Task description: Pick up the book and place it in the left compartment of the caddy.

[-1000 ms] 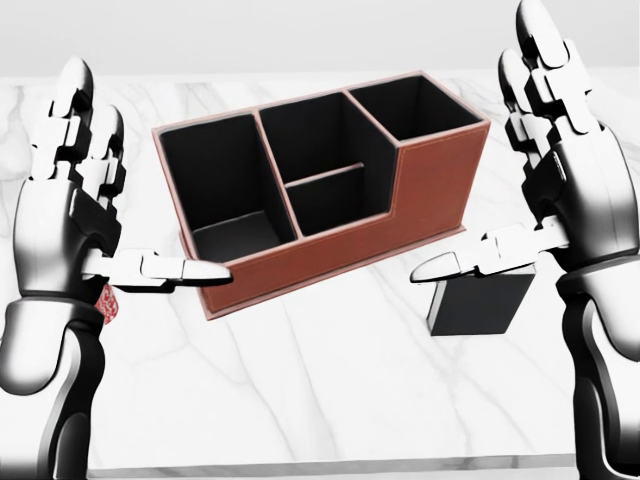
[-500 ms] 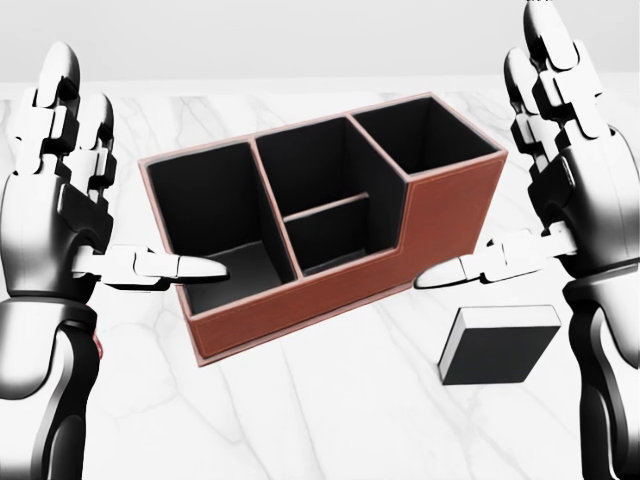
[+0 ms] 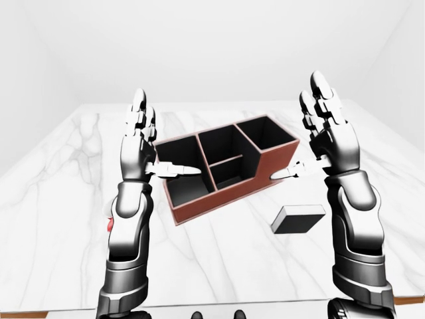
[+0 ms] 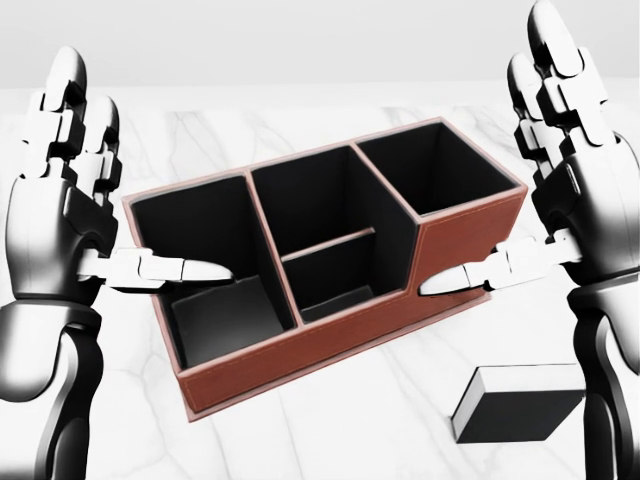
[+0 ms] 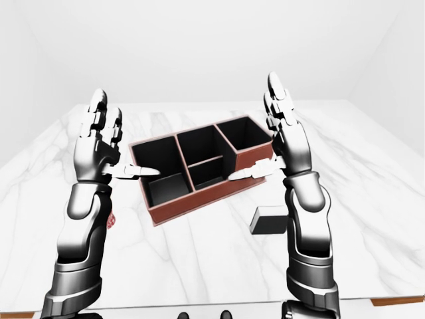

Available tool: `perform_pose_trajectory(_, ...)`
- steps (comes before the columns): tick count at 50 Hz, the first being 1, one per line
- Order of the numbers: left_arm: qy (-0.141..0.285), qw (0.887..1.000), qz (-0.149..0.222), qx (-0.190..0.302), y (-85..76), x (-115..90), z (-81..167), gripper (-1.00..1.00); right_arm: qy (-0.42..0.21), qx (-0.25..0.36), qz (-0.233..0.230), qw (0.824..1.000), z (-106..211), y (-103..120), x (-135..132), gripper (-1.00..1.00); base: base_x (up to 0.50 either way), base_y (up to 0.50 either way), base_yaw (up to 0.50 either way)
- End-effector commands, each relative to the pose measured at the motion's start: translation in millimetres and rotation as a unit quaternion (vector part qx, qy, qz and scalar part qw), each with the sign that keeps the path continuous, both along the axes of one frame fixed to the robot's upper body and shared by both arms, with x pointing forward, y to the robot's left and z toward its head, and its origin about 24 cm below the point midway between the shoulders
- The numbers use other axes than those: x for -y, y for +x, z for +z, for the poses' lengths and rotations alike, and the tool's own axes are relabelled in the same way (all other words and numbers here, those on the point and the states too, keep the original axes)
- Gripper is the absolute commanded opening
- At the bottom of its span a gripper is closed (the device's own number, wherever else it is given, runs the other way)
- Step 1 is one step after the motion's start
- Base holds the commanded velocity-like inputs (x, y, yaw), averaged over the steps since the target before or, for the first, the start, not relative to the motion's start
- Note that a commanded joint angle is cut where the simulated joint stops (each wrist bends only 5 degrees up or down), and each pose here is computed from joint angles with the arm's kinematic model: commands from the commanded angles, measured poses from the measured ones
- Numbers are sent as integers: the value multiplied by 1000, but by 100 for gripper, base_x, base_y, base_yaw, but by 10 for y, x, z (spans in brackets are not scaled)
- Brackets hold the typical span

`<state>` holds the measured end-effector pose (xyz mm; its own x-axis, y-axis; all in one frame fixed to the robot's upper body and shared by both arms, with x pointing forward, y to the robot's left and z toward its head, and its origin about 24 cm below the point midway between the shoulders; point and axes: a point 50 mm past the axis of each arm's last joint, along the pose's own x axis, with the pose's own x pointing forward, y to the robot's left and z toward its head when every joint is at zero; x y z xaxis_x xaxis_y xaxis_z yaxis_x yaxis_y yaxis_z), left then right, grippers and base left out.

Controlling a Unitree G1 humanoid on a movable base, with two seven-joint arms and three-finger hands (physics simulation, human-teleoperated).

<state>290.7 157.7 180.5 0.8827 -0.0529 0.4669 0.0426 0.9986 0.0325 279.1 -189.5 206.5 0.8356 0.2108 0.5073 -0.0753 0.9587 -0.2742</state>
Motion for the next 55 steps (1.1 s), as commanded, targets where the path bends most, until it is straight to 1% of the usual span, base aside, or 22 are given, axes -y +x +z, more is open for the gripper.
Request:
perform_pose_trajectory(1, 0, 1000, 0, -4, 7, 0, -18, 100, 1, -1, -1, 1000, -4, -5, 12, 100, 24, 0, 0)
perform_pose_trajectory(14, -1, 1000, 2, 0, -8, -12, -1, 100, -5, -8, -10, 1000, -36, 0, 43, 100, 21, 0, 0)
perform_pose_trajectory(17, -2, 1000, 4, 9, -24, -27, 35, 100, -33, -23, -20, 999, -86, 20, 67, 100, 0, 0, 0)
perform_pose_trajectory(19, -2, 1000, 6, 16, -39, -38, 66, 100, -38, -23, -12, 999, -76, 1, 84, 100, 0, 0, 0)
perform_pose_trajectory(22, -2, 1000, 9, 19, -42, -51, 79, 100, -76, -39, -16, 996, -122, 2, 118, 100, 0, 0, 0)
perform_pose_trajectory(23, -3, 1000, 10, 18, -43, -55, 78, 100, -75, -26, -12, 997, -57, -15, 127, 100, 0, 0, 0)
perform_pose_trajectory(26, -2, 1000, 11, 18, -48, -55, 74, 100, -102, -18, -4, 995, 5, -62, 145, 100, 0, 0, 0)
perform_pose_trajectory(33, 0, 999, 15, 30, -68, -88, 130, 100, -182, -24, 9, 983, 48, -220, 216, 100, 0, 0, 0)
perform_pose_trajectory(37, 14, 999, 15, 40, -93, -118, 173, 100, -216, -26, 9, 976, 81, -317, 272, 100, 0, 0, 0)
perform_pose_trajectory(38, 30, 998, 16, 48, -116, -135, 209, 100, -230, -31, 10, 973, 84, -342, 291, 100, 0, 0, 0)
perform_pose_trajectory(41, 41, 997, 12, 60, -168, -144, 253, 100, -244, -35, 11, 969, 86, -369, 302, 100, 0, 0, 0)
perform_pose_trajectory(42, 50, 996, 13, 69, -205, -160, 284, 100, -251, -26, 7, 968, 127, -396, 301, 100, 0, 0, 0)
perform_pose_trajectory(44, 55, 995, 16, 82, -254, -198, 336, 100, -259, -21, 0, 966, 157, -417, 308, 100, 0, 0, 0)
perform_pose_trajectory(45, 55, 995, 16, 83, -256, -199, 338, 100, -259, -20, -1, 966, 158, -417, 308, 100, 0, 0, 0)
perform_pose_trajectory(46, 56, 994, 19, 94, -297, -245, 382, 100, -260, -35, -6, 965, 100, -420, 334, 100, 0, 0, 0)
perform_pose_trajectory(47, 57, 994, 19, 94, -300, -247, 385, 100, -260, -36, -8, 965, 97, -419, 337, 100, 0, 0, 0)
perform_pose_trajectory(48, 57, 993, 23, 101, -332, -302, 412, 100, -267, -34, -8, 963, 103, -413, 308, 100, 0, 0, 0)
perform_pose_trajectory(50, 57, 992, 24, 106, -363, -348, 434, 100, -271, -31, -10, 962, 109, -410, 287, 100, 0, 0, 0)
perform_pose_trajectory(52, 64, 992, 25, 103, -384, -394, 425, 100, -274, -29, -13, 961, 118, -414, 276, 100, 0, 0, 0)
perform_pose_trajectory(53, 72, 993, 19, 96, -390, -409, 397, 100, -276, -28, -14, 961, 120, -417, 273, 100, 0, 0, 0)
perform_pose_trajectory(55, 76, 994, 26, 77, -359, -494, 335, 100, -278, -29, -16, 960, 115, -419, 261, 100, 0, 0, 0)
